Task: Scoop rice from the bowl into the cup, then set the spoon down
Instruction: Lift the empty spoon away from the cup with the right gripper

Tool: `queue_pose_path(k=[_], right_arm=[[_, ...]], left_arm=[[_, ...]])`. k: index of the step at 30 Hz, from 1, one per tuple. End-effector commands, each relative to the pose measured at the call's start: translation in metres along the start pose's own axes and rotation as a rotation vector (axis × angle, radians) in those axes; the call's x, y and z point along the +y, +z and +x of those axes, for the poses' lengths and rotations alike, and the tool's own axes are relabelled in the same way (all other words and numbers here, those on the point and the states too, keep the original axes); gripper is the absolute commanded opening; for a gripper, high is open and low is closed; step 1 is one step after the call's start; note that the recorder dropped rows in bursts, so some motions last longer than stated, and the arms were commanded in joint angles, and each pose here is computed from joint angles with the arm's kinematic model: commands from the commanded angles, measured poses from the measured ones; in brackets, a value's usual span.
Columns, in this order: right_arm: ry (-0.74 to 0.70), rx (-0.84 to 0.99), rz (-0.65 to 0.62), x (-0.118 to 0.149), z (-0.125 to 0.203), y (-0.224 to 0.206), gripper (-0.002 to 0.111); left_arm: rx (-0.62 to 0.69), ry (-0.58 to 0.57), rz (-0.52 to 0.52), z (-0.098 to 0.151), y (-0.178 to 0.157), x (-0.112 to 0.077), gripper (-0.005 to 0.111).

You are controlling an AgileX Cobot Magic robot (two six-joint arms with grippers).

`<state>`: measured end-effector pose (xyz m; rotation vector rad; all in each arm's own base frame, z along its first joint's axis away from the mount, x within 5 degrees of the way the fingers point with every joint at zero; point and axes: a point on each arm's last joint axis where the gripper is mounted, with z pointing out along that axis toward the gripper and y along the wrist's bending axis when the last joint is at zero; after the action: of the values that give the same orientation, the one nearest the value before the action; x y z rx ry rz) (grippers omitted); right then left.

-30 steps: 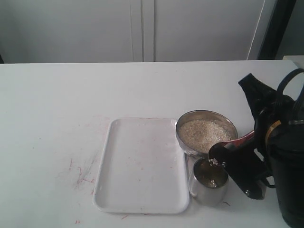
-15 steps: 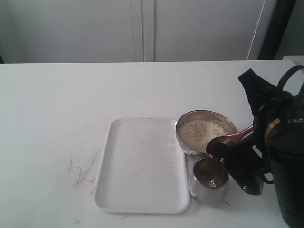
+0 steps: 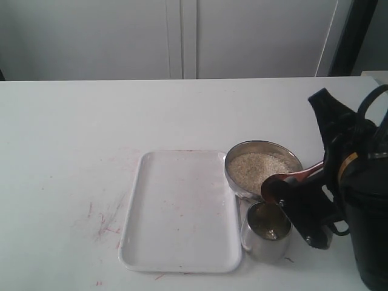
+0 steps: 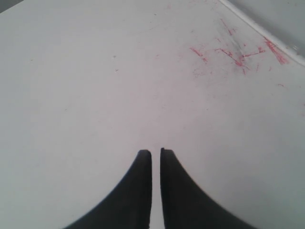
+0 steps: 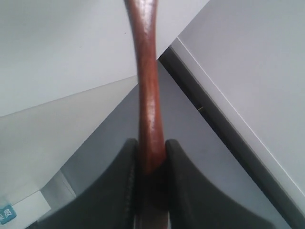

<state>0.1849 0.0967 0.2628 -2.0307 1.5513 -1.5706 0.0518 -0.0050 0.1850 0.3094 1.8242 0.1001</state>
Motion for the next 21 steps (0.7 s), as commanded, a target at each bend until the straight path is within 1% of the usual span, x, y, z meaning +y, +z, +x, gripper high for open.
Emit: queue_pose_path(k=[1,4,7,8,10,14,16,18,21], right_arm=[[0.174,0.008,-0.003,0.001,0.001,0.000,0.000],[0.369,0.003,-0.023,0.003,0.000,0.000,0.000],[0.491,-0.007,-0.086,0.007,-0.002,-0.001,0.000],[0.543,-0.012,-0.116,0.009,-0.003,-0.001,0.000],[0.698,-0.019,-0.184,0.010,-0.005,-0.004,0.000],[0.993,-0.038,-0.376,0.009,-0.010,-0.014,0.000],[1.084,-0.054,-0.470,0.006,-0.013,-0.020,0.000],[1.134,-0.079,-0.549,0.002,-0.015,-0.027,0.000],[1.186,-0.115,-0.611,-0.006,-0.015,-0.034,0.000]], left_arm=[[0.055,-0.008,0.023,0.007,0.001,-0.002,0.014],[0.055,-0.008,0.023,0.007,0.001,-0.002,0.014],[0.055,-0.008,0.023,0.007,0.001,-0.002,0.014],[0.055,-0.008,0.023,0.007,0.001,-0.002,0.014],[0.055,-0.008,0.023,0.007,0.001,-0.002,0.014],[0.055,-0.008,0.023,0.007,0.001,-0.002,0.014],[0.055,-0.008,0.023,0.007,0.001,-0.002,0.014],[0.055,-0.008,0.023,0.007,0.001,-0.002,0.014],[0.055,-0.008,0.023,0.007,0.001,-0.002,0.014]])
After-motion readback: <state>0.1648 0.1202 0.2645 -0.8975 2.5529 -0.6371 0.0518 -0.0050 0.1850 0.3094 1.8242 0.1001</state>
